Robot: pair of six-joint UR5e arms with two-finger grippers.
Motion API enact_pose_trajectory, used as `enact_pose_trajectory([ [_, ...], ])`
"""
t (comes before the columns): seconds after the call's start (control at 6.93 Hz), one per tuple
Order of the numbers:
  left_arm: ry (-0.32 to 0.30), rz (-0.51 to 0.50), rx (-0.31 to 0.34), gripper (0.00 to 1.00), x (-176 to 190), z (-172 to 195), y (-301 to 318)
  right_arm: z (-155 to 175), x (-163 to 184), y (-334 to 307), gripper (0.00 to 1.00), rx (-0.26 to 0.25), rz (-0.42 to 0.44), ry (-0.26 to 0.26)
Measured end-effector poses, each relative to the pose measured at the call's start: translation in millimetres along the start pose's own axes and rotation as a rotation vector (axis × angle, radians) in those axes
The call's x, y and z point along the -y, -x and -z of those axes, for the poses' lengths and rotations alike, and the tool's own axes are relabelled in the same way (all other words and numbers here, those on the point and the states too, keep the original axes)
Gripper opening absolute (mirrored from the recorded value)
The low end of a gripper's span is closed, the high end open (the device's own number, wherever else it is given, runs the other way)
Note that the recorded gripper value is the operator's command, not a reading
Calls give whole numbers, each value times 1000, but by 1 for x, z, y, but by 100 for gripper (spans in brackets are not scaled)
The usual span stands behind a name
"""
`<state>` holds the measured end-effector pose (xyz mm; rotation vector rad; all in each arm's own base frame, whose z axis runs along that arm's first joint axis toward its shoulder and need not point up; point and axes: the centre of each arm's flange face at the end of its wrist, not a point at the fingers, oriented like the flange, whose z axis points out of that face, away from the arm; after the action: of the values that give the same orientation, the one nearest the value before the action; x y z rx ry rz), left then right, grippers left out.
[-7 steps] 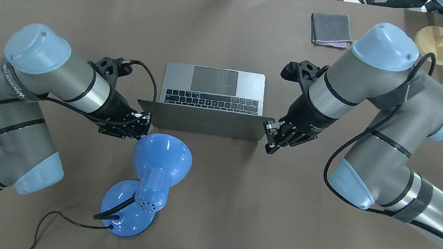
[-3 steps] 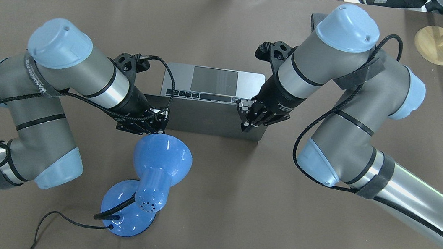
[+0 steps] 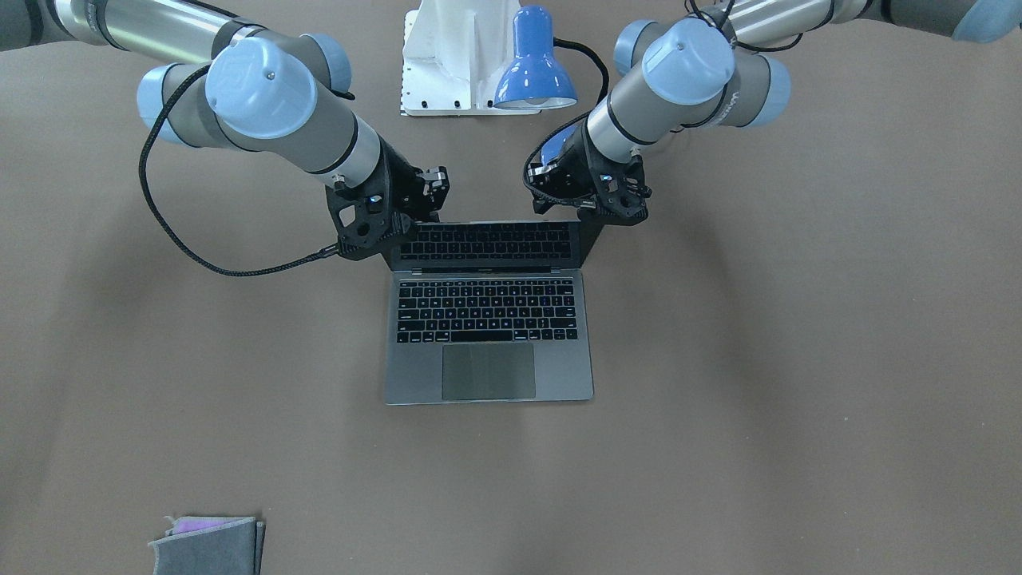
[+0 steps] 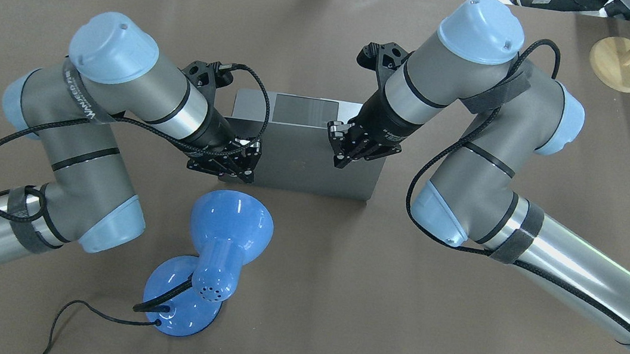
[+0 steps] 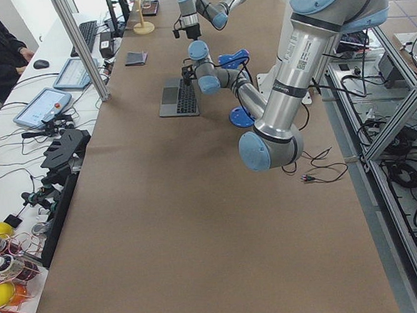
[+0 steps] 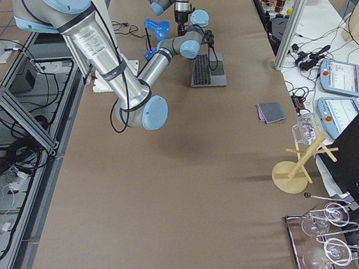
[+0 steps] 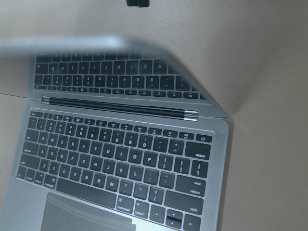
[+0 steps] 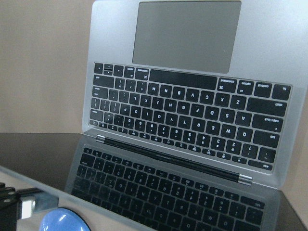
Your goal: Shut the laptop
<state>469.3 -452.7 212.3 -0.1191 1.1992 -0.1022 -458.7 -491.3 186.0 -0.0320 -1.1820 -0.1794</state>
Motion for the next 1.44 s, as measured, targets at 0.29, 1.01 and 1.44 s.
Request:
enact_pose_trajectory([
  [0.29, -51, 15, 8, 0, 34, 1, -9, 12, 18, -9, 0, -10, -19, -32],
  [1.01, -106, 40, 42, 0, 101, -8, -7, -18, 92, 1, 0, -68, -56, -95],
  [1.44, -161, 36, 60, 0, 133, -37, 9, -37, 123, -4, 0, -87, -64, -118],
])
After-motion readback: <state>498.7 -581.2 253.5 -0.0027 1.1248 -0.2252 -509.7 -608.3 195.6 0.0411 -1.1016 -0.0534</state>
